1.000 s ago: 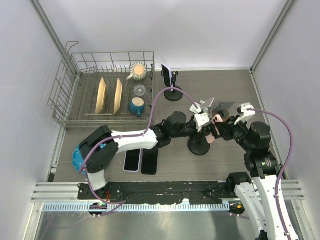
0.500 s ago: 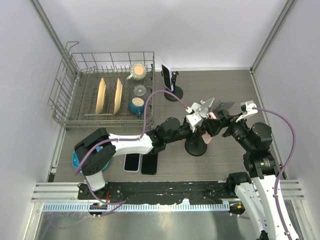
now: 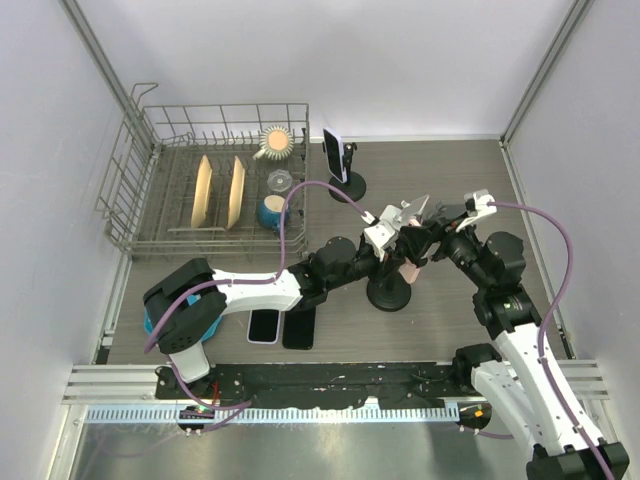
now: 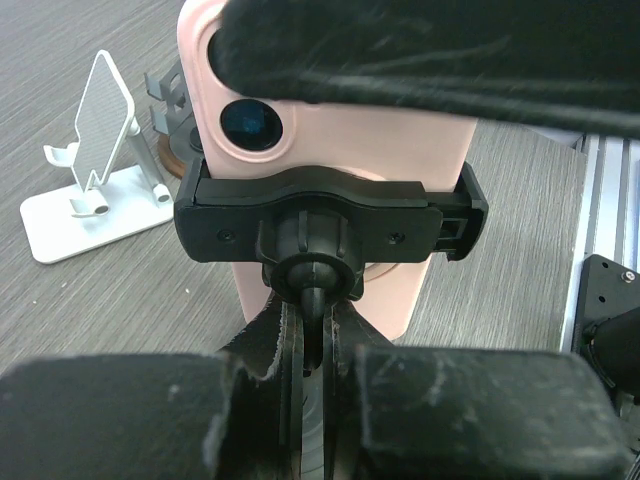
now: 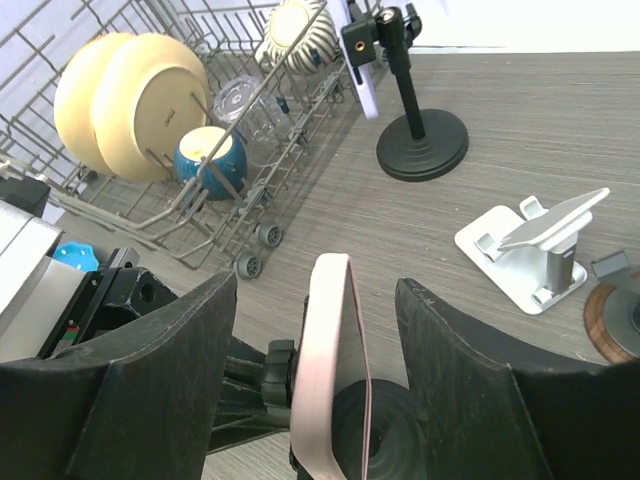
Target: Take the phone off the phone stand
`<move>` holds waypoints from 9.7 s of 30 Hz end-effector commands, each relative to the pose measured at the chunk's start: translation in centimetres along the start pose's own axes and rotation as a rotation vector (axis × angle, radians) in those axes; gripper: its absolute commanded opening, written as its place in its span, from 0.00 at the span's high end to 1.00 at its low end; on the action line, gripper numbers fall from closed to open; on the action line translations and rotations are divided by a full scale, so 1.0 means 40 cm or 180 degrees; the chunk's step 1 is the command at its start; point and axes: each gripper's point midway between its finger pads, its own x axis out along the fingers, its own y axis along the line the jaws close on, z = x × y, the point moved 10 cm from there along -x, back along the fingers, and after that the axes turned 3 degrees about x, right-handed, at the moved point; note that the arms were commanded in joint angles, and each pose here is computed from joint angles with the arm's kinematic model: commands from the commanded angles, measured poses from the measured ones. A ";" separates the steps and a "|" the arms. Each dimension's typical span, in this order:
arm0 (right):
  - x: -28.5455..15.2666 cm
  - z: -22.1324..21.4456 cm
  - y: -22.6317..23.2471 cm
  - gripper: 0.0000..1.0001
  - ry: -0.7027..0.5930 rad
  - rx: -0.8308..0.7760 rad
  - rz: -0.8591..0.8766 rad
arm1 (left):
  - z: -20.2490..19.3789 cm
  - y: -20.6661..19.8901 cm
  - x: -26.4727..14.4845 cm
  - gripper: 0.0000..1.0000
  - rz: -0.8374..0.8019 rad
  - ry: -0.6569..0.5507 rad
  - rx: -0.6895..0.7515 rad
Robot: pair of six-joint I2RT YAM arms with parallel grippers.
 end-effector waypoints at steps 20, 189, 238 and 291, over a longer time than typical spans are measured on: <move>0.071 -0.068 0.022 0.89 -0.0034 -0.0311 -0.0094 | 0.038 -0.004 -0.027 1.00 0.0088 -0.0190 -0.0212; -0.125 0.033 0.087 0.99 -0.0496 -0.0002 -0.1408 | 0.157 0.256 -0.044 0.13 0.1298 -0.0998 0.0314; -0.051 -0.007 0.133 0.99 -0.0560 0.1570 -0.1387 | 0.049 -0.248 -0.002 0.50 0.1320 -0.0467 0.1650; -0.003 -0.110 0.166 0.04 0.0048 0.0777 -0.0199 | 0.138 -0.123 -0.193 1.00 0.0245 -0.0907 -0.1571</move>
